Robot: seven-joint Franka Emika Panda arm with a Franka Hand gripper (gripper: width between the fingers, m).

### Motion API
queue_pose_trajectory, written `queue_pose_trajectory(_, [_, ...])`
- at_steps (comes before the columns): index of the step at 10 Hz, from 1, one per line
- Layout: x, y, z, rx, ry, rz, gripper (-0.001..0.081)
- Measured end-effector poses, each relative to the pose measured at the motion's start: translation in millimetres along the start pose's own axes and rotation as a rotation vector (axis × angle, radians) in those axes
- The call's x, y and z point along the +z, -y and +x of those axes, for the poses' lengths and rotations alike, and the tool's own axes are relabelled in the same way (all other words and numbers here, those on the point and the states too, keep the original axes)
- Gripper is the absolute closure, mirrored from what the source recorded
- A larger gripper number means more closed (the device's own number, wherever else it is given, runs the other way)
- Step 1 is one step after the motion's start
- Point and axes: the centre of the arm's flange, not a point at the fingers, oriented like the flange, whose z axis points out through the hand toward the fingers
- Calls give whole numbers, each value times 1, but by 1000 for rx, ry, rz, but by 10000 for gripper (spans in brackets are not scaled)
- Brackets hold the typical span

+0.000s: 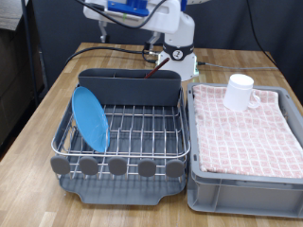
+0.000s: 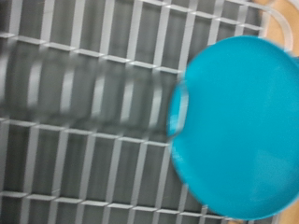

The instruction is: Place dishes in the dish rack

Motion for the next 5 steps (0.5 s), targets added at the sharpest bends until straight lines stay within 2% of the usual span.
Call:
queue_pose_trajectory(1, [-9,14,-9,-25,25,18,4])
queue_pose_trajectory(3, [-27,42,-24,-96,20,52,4])
queue_pose_trajectory(4, [-35,57,-33,-173,9,71,4])
queue_pose_trajectory(5, [-39,60,-37,-241,7,86,4])
